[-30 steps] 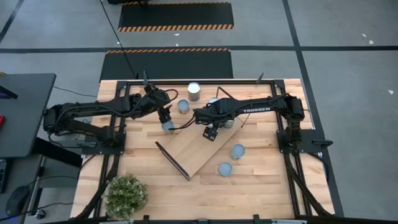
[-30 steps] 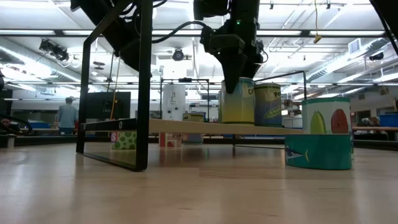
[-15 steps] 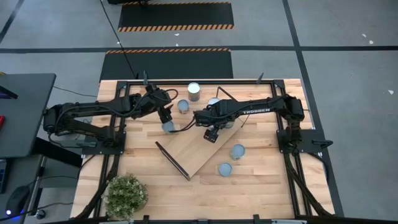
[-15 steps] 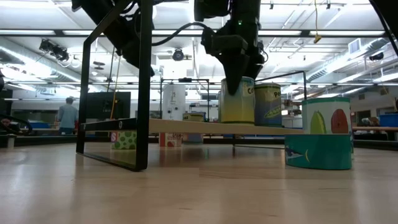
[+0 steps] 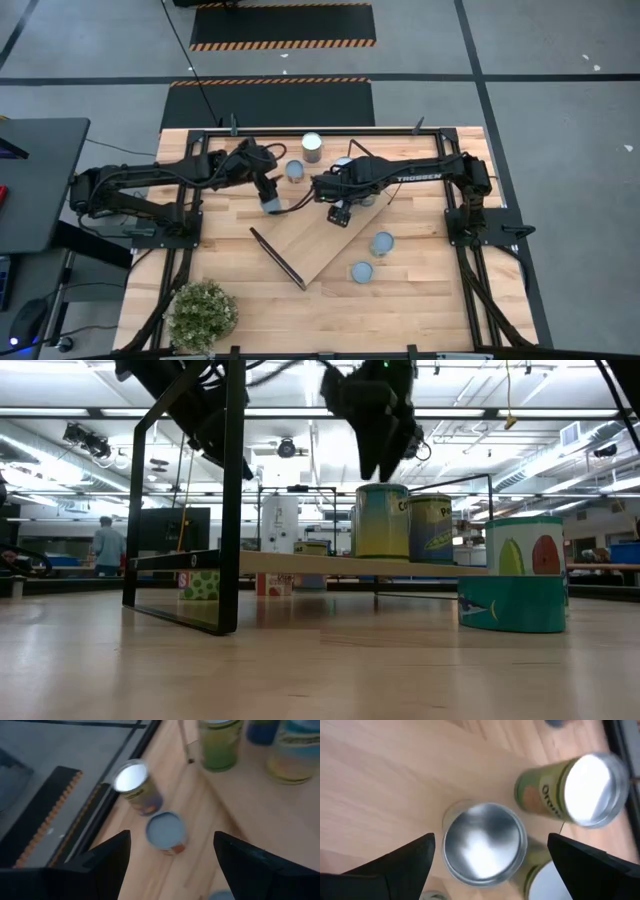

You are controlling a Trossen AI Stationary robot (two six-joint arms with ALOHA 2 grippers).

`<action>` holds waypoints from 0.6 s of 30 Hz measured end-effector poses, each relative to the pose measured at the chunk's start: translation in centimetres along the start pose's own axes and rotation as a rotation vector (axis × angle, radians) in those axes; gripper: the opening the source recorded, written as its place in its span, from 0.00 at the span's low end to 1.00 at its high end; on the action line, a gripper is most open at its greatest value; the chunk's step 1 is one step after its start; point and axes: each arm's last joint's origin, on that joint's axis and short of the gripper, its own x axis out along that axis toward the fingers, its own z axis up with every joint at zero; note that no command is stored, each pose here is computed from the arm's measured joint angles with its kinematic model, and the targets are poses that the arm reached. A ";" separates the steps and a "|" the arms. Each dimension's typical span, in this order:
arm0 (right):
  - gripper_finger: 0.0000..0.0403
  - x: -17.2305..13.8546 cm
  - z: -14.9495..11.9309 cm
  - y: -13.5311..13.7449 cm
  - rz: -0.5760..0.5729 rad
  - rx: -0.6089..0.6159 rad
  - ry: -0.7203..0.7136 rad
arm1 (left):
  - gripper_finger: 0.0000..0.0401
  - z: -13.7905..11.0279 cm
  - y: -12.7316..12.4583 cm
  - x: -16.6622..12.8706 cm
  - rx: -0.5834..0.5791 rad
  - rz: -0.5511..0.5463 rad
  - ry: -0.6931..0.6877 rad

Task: Pick and place cans onto a shelf
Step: Put the yellow fruit can on the shelf

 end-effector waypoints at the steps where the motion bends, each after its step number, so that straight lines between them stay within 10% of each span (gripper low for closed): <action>1: 0.98 -0.2 0.1 0.0 0.001 -0.013 -0.011 | 0.72 0.0 0.0 0.0 -0.004 -0.013 -0.002; 18: 0.98 2.1 1.8 -2.9 -0.058 -0.089 -0.073 | 0.72 -0.2 -0.1 0.2 -0.050 -0.005 0.020</action>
